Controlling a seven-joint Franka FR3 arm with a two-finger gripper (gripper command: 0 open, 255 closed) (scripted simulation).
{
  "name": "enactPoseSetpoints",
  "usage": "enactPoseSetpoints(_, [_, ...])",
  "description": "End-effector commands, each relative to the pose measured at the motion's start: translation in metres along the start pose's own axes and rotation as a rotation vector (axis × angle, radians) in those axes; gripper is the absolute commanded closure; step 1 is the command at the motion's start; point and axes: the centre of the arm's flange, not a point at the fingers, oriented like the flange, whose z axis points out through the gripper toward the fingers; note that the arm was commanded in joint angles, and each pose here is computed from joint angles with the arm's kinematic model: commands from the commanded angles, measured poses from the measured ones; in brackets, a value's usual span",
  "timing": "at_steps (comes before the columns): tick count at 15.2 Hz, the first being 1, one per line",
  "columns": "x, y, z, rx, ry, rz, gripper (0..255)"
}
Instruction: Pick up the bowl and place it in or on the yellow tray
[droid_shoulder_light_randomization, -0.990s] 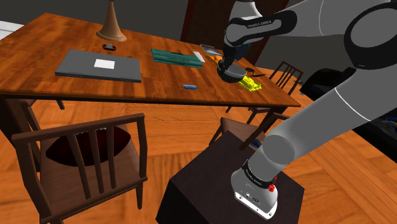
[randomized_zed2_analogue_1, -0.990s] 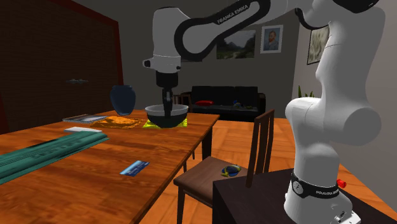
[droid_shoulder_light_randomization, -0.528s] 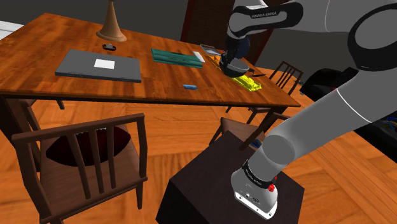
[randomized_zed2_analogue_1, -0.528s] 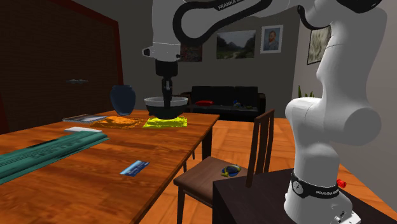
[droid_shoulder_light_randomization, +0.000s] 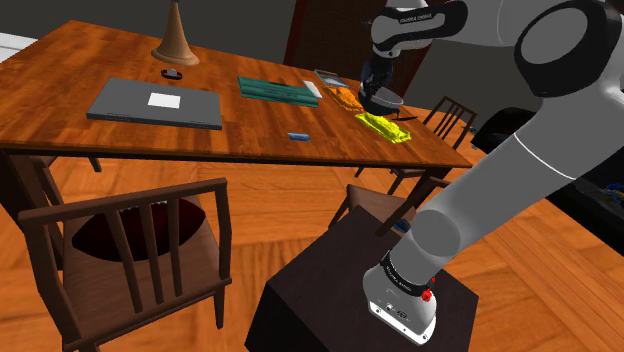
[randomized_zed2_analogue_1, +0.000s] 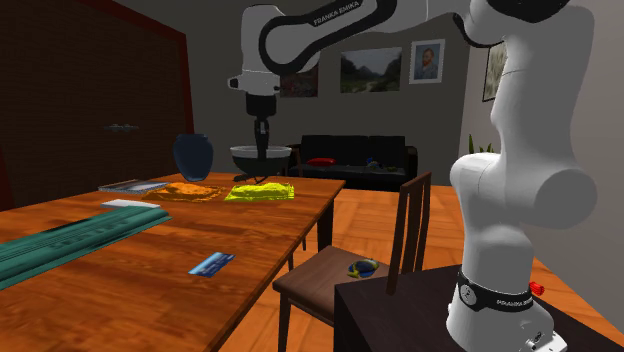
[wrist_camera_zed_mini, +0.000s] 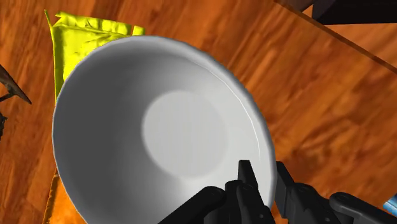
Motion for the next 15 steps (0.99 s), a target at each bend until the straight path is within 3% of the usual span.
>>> enactPoseSetpoints(1, [0.001,0.027,0.002,-0.001,0.001,-0.001,255])
enactPoseSetpoints(15, [-0.002,0.209,0.031,-0.001,0.001,-0.001,255])
